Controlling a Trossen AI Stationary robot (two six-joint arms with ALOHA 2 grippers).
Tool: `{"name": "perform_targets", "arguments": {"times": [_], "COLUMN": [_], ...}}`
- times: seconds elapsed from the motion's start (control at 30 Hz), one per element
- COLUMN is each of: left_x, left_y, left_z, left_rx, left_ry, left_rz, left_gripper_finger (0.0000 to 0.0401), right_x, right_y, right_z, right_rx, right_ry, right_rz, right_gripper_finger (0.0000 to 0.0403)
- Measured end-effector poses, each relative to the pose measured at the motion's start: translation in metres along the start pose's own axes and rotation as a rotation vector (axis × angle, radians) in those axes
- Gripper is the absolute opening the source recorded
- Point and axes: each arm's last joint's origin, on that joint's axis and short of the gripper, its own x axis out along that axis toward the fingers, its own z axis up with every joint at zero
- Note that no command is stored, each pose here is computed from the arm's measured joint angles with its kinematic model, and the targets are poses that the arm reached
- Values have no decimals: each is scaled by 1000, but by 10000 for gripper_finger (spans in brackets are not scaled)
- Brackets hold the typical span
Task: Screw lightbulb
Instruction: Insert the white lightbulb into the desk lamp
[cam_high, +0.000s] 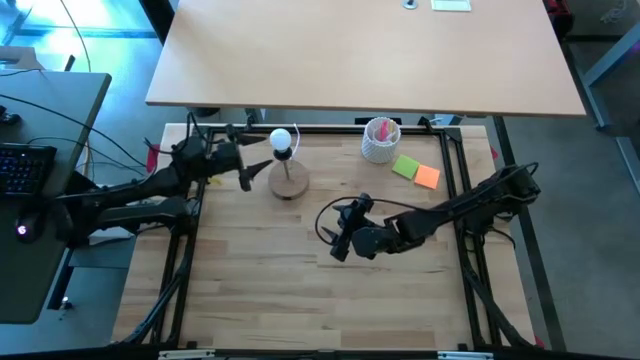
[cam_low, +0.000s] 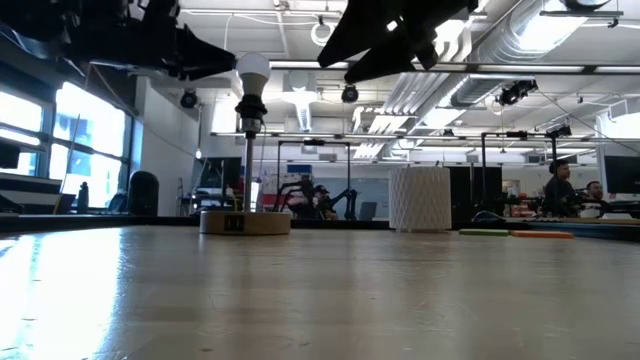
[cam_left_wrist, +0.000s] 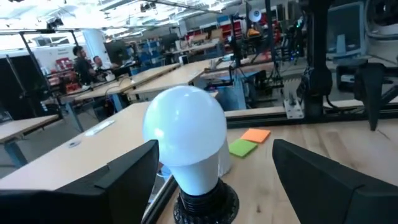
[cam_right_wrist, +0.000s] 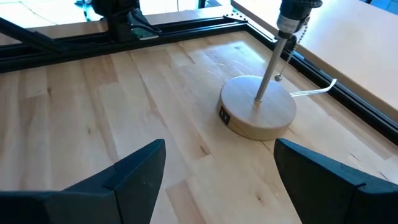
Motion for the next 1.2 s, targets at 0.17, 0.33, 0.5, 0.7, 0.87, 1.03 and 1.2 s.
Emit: {"name": "perform_targets", "arguments": {"times": [0.17,0.33,0.5,0.7,0.87,1.03,1.2], "left_x": [12,24,29,32,37,38,37], "left_y": [3,9,10,10,12,14,15], "left_z": [-9,-16,-17,-17,-14,-11,-11], "left_rx": [-21,-37,-38,-50,-52,-50,-51], "left_ry": [17,-6,-47,-61,-62,-69,-61], "left_rz": [10,36,36,12,15,37,84], "left_gripper_finger": [310,310,310,310,310,308,282], "right_x": [0,0,0,0,0,0,0], "right_y": [0,0,0,0,0,0,0], "right_z": [0,0,0,0,0,0,0], "right_rx": [0,-8,-8,-7,-2,-2,-1], "right_ry": [-1,-1,0,0,1,1,1], "right_rz": [0,0,-1,0,1,0,1], "right_gripper_finger": [297,297,297,297,297,297,297]}}
